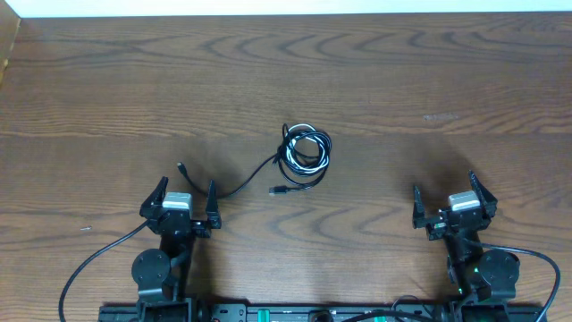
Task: Untangle cables
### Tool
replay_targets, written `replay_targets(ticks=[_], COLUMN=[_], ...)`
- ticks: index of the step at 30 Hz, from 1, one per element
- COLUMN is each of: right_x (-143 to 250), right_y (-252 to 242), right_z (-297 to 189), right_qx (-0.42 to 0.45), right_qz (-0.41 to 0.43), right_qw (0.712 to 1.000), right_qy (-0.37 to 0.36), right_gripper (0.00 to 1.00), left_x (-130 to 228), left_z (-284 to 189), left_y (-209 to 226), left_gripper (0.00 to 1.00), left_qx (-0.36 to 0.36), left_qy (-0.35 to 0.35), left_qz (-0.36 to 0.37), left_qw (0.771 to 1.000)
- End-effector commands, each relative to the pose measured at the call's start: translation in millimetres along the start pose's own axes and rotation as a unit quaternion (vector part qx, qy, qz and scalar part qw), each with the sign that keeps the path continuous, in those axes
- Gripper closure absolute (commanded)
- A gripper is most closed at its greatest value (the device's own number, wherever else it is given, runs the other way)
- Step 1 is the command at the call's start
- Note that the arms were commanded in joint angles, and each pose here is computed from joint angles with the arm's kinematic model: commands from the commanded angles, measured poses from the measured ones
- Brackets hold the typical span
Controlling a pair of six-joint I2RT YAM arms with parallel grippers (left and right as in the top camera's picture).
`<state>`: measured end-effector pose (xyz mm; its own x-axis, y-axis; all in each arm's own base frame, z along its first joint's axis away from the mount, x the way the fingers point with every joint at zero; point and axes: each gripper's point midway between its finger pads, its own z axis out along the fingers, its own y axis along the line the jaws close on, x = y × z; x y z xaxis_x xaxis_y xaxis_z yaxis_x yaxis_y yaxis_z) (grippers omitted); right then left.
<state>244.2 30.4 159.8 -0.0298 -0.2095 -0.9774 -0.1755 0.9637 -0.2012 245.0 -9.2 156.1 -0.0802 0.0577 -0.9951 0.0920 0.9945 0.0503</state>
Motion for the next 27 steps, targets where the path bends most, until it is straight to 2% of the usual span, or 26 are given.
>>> replay_targets(ticks=[1,21,27], right_x=[2,2,2], right_y=[2,2,2], right_z=[0,0,0], right_qx=[-0.004,-0.004,-0.004], right_qz=[-0.001,-0.001,-0.001], right_qw=[1.000,1.000,1.000], right_qy=[0.002,0.002,0.002], right_gripper=[0.01,0.01,0.01], left_x=[17,16,-3], left_z=[0,0,1], left_y=[0,0,1], left_gripper=[0.09,0.09,0.09], left_qx=[0.000,-0.001,-0.002], left_qy=[0.029,0.028,-0.010], left_qz=[-0.002,-0.002,0.000], left_qw=[1.000,1.000,1.000])
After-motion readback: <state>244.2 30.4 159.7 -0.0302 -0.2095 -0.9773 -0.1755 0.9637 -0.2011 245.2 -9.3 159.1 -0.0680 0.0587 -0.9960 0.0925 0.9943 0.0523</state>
